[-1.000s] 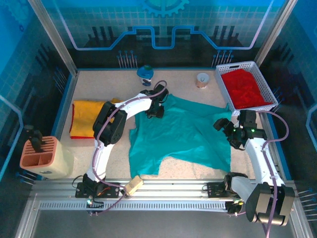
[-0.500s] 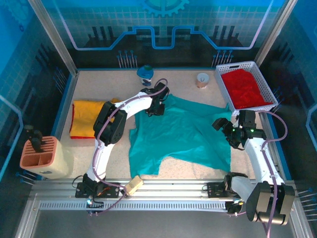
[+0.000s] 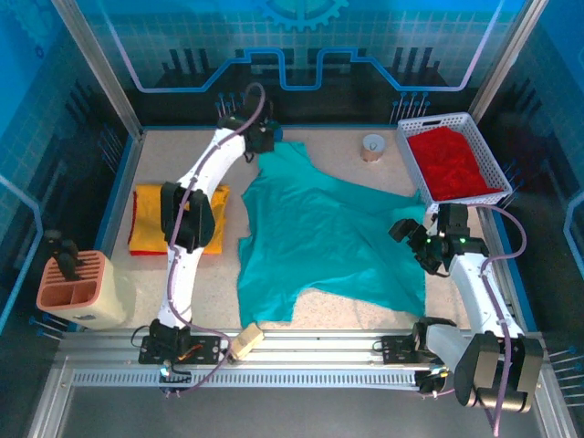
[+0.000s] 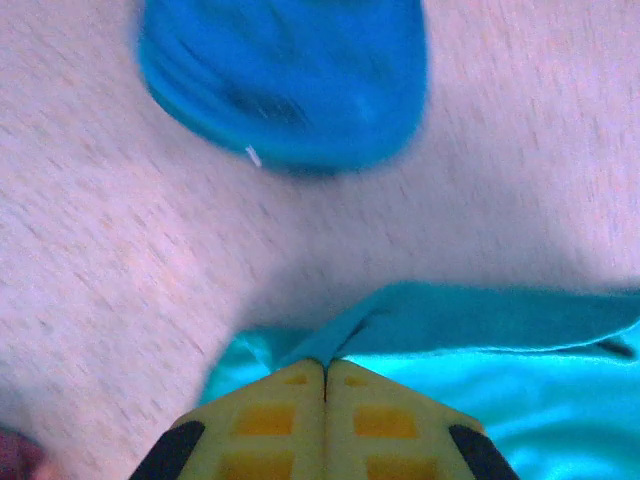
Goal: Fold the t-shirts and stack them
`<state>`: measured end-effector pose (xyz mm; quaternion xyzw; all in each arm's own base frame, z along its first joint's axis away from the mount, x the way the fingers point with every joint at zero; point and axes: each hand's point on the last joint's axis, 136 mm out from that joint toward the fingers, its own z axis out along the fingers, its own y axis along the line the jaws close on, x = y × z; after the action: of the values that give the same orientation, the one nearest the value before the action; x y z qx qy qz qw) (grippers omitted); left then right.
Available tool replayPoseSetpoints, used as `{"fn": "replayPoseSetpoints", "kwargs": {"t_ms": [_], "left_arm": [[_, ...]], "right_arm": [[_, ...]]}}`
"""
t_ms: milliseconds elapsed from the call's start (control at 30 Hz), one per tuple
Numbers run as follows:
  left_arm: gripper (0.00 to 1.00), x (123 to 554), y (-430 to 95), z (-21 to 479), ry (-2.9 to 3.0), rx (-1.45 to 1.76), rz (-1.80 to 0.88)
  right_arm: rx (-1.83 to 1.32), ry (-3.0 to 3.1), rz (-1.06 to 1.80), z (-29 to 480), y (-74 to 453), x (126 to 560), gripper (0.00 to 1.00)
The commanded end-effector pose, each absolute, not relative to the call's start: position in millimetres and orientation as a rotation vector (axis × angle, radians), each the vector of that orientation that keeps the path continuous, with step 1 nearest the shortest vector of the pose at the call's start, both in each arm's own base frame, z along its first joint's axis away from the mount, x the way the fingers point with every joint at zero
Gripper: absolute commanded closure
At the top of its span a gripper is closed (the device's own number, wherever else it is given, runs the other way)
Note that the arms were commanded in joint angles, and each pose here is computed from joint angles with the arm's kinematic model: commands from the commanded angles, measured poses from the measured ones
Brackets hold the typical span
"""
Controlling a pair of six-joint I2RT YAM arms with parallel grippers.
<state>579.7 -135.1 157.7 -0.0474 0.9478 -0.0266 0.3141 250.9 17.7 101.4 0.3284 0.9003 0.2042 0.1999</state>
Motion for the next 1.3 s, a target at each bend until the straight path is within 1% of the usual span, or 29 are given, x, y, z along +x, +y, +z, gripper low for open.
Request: {"fn": "replayPoseSetpoints", "kwargs": {"t_ms": [0, 100, 133, 167, 200, 267, 333, 367, 500, 667, 767, 867, 1033, 1267], "left_arm": [[1.00, 594, -107, 149, 2.517, -0.194, -0.052], [1.00, 611, -93, 152, 2.476, -0.229, -0.072], [0.98, 614, -94, 151, 2.472, -0.224, -0.090], [0.87, 616, -96, 150, 2.469, -0.217, -0.102], [0.79, 617, -99, 148, 2.467, -0.211, -0.118], [0.71, 616, -102, 143, 2.477, -0.217, -0.143], [0.56, 613, -102, 138, 2.496, -0.228, -0.145], [0.50, 610, -101, 137, 2.506, -0.233, -0.138], [0.43, 594, -98, 144, 2.538, -0.236, -0.128], [0.39, 561, -102, 156, 2.585, -0.222, -0.178], [0.39, 529, -109, 155, 2.631, -0.202, -0.209], [0.39, 493, -115, 151, 2.651, -0.204, -0.248], [0.36, 426, -125, 140, 2.675, -0.293, -0.450], [0.34, 321, -117, 119, 2.745, -0.423, -0.518]], "right_arm": [[0.878, 2.559, 0.595, 96, 25, 246, 0.00], [0.869, 2.567, 0.608, 96, 27, 245, 0.00], [0.865, 2.569, 0.609, 96, 28, 245, 0.00], [0.864, 2.573, 0.607, 95, 28, 244, 0.00], [0.864, 2.576, 0.606, 94, 28, 243, 0.00], [0.863, 2.578, 0.606, 92, 28, 242, 0.00], [0.860, 2.584, 0.605, 91, 28, 242, 0.00], [0.857, 2.586, 0.603, 92, 28, 242, 0.00], [0.824, 2.593, 0.574, 94, 25, 242, 0.00], [0.784, 2.583, 0.553, 98, 23, 247, 0.00], [0.754, 2.586, 0.608, 99, 29, 253, 0.00], [0.751, 2.593, 0.636, 96, 32, 257, 0.00], [0.825, 2.611, 0.611, 89, 29, 251, 0.07], [0.830, 2.612, 0.633, 88, 32, 238, 0.06]]}}
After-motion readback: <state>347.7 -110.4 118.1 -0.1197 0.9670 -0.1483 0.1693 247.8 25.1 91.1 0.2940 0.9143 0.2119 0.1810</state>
